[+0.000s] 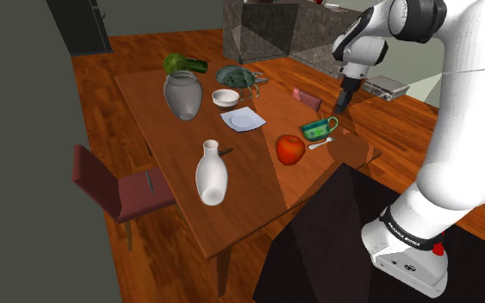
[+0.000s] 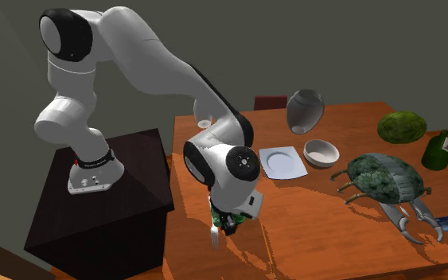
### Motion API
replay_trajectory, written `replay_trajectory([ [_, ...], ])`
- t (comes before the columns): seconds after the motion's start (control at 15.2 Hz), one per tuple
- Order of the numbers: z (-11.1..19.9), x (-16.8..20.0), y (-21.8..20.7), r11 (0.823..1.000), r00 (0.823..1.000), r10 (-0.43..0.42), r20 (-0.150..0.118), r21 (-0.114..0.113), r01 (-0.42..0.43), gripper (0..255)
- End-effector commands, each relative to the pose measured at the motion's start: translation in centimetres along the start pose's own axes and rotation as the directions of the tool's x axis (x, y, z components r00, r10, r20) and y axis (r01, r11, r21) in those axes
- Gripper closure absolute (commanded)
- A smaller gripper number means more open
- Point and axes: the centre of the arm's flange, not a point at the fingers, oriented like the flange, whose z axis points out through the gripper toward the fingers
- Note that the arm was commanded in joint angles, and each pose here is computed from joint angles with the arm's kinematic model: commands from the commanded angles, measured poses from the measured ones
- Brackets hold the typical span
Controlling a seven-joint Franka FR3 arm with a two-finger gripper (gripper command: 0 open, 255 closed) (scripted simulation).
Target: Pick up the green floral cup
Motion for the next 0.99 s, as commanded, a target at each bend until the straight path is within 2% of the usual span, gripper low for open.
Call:
replay_trajectory([
  [0.0,1.1,0.3,1.0,1.0,1.0,-0.005,-0.001,0.007,0.005,0],
  [0.53,4.4,0.6,1.8,1.0,1.0,-0.005,-0.001,0.007,0.005,0],
  [0.59,4.4,0.6,1.8,1.0,1.0,-0.005,-0.001,0.007,0.005,255],
  [0.92,4.4,0.6,1.8,1.0,1.0,-0.005,-0.001,0.007,0.005,255],
])
